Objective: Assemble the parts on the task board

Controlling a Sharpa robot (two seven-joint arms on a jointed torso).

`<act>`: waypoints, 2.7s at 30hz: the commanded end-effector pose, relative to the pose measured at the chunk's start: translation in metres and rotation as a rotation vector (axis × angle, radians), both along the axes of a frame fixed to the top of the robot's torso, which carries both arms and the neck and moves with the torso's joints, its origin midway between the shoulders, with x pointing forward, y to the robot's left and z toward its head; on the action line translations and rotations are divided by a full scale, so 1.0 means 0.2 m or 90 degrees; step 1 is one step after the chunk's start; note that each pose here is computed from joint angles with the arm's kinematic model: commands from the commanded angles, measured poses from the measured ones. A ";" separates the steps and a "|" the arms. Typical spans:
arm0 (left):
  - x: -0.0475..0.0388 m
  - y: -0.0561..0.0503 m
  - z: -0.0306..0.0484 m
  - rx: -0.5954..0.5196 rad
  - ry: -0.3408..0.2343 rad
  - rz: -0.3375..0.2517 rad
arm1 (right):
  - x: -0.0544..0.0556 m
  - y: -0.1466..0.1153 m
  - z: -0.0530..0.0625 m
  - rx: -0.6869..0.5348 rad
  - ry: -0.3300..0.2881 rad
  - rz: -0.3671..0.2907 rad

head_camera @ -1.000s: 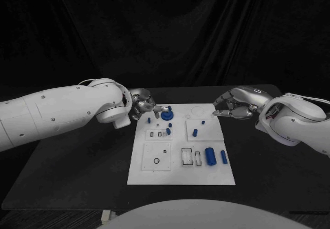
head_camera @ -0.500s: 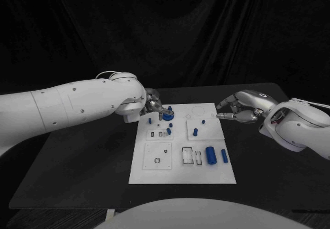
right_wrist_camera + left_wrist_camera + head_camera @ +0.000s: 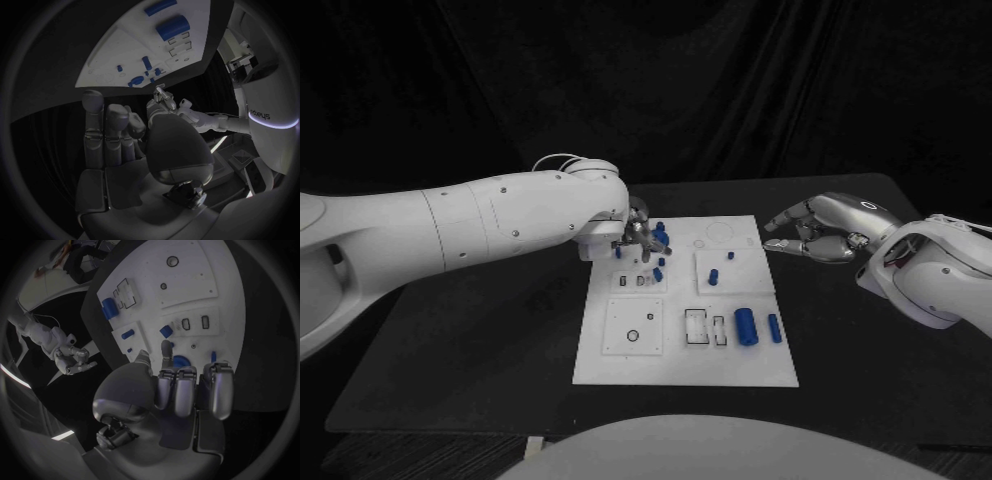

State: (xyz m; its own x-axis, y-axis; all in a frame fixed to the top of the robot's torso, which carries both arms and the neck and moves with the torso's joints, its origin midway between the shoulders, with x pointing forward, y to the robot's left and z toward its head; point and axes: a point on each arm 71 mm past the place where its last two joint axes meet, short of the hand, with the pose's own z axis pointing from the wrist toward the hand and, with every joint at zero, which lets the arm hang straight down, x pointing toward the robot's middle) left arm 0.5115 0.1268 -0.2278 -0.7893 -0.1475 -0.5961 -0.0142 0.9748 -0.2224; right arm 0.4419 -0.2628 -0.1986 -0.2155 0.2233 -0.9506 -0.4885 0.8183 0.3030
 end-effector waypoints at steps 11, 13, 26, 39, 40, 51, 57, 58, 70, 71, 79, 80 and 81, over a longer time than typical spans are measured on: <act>-0.022 0.02 -0.108 0.035 0.026 0.013 | 0.00 -0.01 0.00 0.013 -0.021 -0.003; -0.023 0.02 -0.115 0.036 0.027 0.015 | 0.00 -0.01 0.00 0.013 -0.022 -0.004; -0.011 -0.01 -0.123 0.008 0.009 0.015 | 0.01 -0.01 -0.02 0.013 -0.021 -0.006; -0.016 -0.04 -0.162 -0.002 0.012 0.012 | 0.01 -0.01 -0.02 0.010 -0.017 -0.008; -0.017 -0.03 -0.166 -0.001 0.014 0.012 | 0.01 -0.01 -0.02 0.010 -0.017 -0.008; -0.034 -0.03 -0.211 0.008 0.029 0.014 | 0.01 -0.01 -0.02 0.009 -0.016 -0.008; -0.036 -0.03 -0.222 0.008 0.031 0.015 | 0.01 -0.01 -0.03 0.009 -0.016 -0.009; -0.036 -0.03 -0.223 0.008 0.031 0.015 | 0.01 -0.01 -0.03 0.009 -0.016 -0.009; -0.036 -0.04 -0.232 0.002 0.031 0.011 | 0.02 -0.01 -0.03 0.009 -0.016 -0.011; -0.036 -0.04 -0.232 0.001 0.031 0.011 | 0.01 -0.01 -0.03 0.009 -0.015 -0.012; -0.032 -0.05 -0.234 -0.004 0.030 0.007 | 0.01 -0.02 -0.05 0.007 -0.012 -0.017; -0.032 -0.05 -0.234 -0.005 0.030 0.006 | 0.01 -0.02 -0.05 0.007 -0.012 -0.017; -0.032 -0.05 -0.234 -0.006 0.030 0.006 | 0.01 -0.02 -0.05 0.007 -0.011 -0.018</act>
State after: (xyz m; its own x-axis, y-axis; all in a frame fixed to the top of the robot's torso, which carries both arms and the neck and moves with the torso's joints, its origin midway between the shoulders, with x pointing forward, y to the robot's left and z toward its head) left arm 0.5059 0.1209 -0.2743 -0.8114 -0.1634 -0.5611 -0.0529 0.9767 -0.2080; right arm 0.4441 -0.2655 -0.2085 -0.2050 0.2325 -0.9508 -0.4796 0.8229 0.3046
